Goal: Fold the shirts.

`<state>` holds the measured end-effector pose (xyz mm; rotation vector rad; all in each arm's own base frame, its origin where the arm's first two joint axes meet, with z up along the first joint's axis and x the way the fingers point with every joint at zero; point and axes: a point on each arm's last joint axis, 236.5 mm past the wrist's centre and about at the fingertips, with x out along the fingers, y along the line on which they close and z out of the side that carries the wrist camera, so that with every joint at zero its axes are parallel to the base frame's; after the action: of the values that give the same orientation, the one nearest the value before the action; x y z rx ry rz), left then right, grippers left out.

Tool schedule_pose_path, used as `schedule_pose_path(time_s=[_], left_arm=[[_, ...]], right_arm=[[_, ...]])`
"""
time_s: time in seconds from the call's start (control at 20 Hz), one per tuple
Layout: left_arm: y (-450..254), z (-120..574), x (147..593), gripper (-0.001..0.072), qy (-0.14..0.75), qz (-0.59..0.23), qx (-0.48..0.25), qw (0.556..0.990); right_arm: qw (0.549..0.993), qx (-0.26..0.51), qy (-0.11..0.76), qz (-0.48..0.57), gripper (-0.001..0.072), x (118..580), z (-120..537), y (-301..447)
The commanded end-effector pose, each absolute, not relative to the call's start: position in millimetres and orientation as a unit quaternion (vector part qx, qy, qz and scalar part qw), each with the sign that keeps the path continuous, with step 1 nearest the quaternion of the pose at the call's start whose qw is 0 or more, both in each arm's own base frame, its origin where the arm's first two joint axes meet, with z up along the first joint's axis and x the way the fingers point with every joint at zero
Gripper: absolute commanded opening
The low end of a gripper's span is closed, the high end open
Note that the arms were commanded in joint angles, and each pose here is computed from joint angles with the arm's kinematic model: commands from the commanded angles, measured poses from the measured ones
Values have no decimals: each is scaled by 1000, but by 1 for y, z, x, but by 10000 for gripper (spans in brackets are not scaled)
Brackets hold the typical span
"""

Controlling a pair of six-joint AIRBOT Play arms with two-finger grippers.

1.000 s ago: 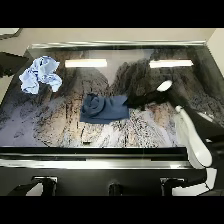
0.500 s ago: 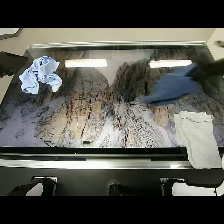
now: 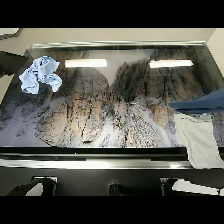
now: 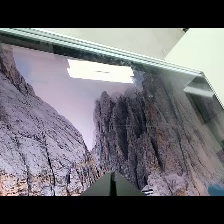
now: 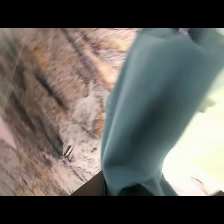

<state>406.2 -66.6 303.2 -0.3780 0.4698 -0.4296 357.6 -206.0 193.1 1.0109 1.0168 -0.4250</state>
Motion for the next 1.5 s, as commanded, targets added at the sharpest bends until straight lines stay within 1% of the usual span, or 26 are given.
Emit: schedule_pose_path(time_s=[0.0,0.1,0.15,0.25,0.4,0.45,0.55,0.65,0.75,1.0,1.05,1.1,1.15,1.2,1.25,1.3,1.35,1.4,1.45], left_arm=[[-67,303,406,24,229,-210,-184,932],[-67,303,406,25,229,-210,-184,932],[-67,304,406,25,229,-210,-184,932],[-67,304,406,24,229,-211,-184,932],[-68,304,406,25,229,-211,-184,932],[-67,304,406,25,229,-211,-184,932],[-67,303,406,25,230,-211,-185,932],[-67,303,406,25,230,-211,-185,932],[-67,303,406,24,230,-211,-185,932],[-67,303,406,25,230,-211,-185,932],[-67,302,407,25,230,-211,-185,932],[-67,302,407,25,231,-210,-185,932],[-67,301,408,25,232,-210,-186,932],[-65,303,410,24,227,-208,-186,933],[-62,309,413,23,214,-202,-187,937],[-57,319,419,22,197,-192,-179,945],[-47,326,427,22,185,-170,-144,957],[-35,326,438,21,188,-136,-95,968],[-17,317,453,21,209,-81,-45,974]], right_arm=[[692,475,474,-267,44,311,189,-229],[671,478,468,-321,44,291,184,-243],[656,470,480,-345,44,279,173,-249],[616,462,521,-369,44,252,141,-242],[534,426,587,-435,44,182,93,-228],[522,417,598,-442,43,169,75,-224],[532,441,597,-408,44,178,41,-203],[517,436,612,-410,44,164,18,-194],[500,413,632,-424,44,146,4,-196],[494,411,635,-429,52,140,-12,-194],[494,411,632,-435,199,140,-11,-196],[495,408,631,-437,484,140,-11,-198],[505,397,632,-434,610,141,-7,-203],[531,383,620,-433,603,149,2,-216],[577,368,588,-431,600,169,22,-235],[638,359,531,-427,584,203,52,-258],[712,336,462,-409,545,247,94,-275],[797,287,382,-369,543,303,152,-279],[865,224,314,-321,546,353,206,-266]])
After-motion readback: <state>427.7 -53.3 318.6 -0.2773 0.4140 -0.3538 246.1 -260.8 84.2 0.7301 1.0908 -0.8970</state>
